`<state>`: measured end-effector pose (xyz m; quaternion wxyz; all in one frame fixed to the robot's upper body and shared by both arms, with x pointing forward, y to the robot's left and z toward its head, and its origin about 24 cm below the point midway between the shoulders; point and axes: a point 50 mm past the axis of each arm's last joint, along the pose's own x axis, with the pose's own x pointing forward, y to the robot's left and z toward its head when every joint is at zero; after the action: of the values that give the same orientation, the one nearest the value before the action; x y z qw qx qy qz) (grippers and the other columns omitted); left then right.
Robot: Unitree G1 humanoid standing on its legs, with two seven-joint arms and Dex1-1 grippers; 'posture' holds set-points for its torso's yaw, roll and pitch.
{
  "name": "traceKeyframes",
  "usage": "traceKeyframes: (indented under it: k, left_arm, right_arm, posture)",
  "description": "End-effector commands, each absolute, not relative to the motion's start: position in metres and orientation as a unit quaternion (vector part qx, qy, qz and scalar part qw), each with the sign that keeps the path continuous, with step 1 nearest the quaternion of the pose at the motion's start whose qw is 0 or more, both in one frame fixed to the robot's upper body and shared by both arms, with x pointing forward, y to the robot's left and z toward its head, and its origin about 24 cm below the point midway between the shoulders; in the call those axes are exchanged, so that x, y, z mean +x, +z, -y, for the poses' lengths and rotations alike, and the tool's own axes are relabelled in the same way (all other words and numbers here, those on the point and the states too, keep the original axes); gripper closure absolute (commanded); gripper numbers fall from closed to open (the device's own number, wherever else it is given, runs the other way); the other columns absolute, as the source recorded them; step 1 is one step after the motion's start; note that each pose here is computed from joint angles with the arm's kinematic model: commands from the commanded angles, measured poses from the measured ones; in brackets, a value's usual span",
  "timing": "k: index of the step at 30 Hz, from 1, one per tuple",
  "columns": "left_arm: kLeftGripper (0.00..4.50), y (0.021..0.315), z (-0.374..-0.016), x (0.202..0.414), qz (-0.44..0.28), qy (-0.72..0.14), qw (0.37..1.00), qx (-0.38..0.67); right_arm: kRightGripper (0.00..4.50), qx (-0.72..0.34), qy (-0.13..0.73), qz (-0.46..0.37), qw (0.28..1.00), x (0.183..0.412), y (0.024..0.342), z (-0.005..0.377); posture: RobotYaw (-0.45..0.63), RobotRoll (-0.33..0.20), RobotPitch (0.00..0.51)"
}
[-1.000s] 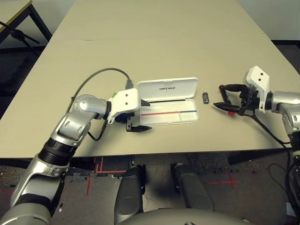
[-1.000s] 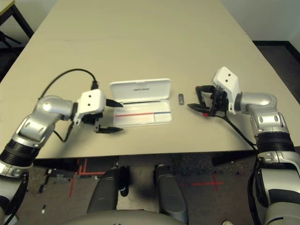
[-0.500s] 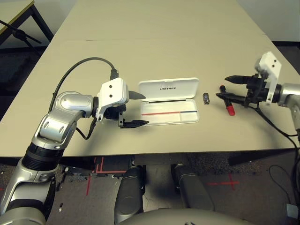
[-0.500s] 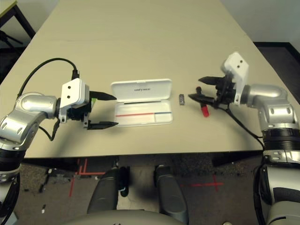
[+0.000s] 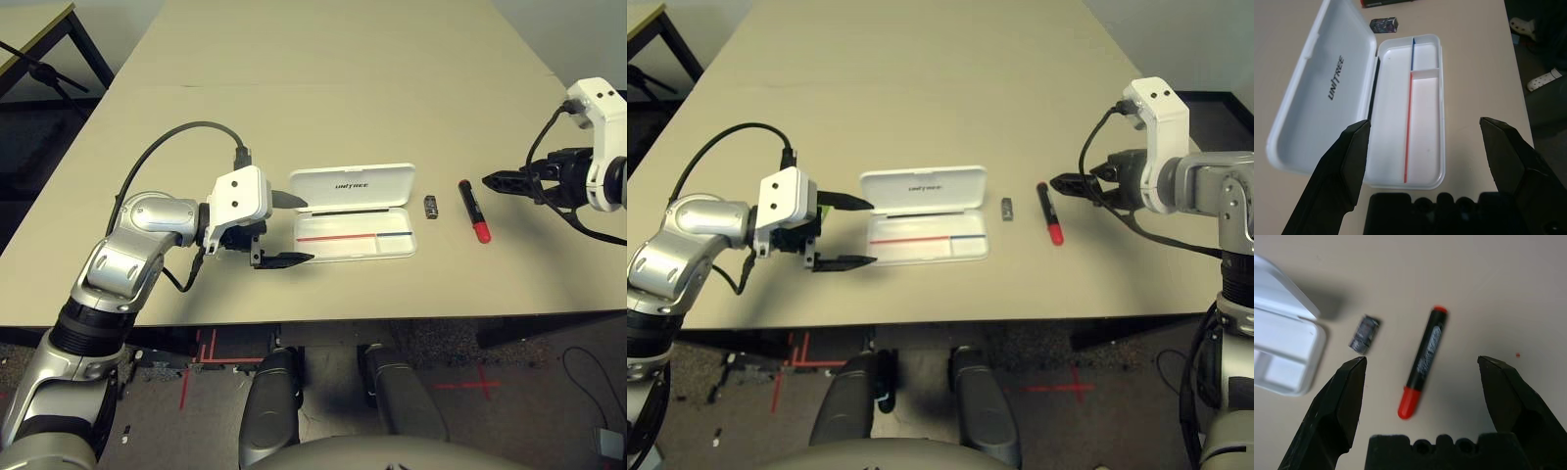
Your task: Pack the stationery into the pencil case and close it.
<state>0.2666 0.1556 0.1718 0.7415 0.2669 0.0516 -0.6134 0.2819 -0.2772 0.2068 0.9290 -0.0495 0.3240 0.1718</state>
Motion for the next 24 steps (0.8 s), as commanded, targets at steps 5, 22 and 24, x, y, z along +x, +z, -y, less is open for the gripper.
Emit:
traceKeyframes:
  k: [5,22,24]
  left_arm:
    - [0.01,0.169,-0.154,0.264,-0.054,-0.615,0.738,0.272]
    - [0.01,0.170,-0.155,0.259,-0.058,-0.610,0.739,0.279]
    - [0.01,0.170,-0.155,0.258,-0.059,-0.611,0.739,0.279]
  right_arm:
    - [0.00,-0.036,0.147,-0.369,0.917,0.287,0.171,0.283]
    - [0.00,-0.052,0.132,-0.370,0.918,0.319,0.130,0.280]
    - [0.00,-0.055,0.133,-0.370,0.918,0.320,0.128,0.280]
  posture:
    - [-0.04,0.000,0.151]
    - [0.00,0.000,0.144]
    - [0.00,0.000,0.145]
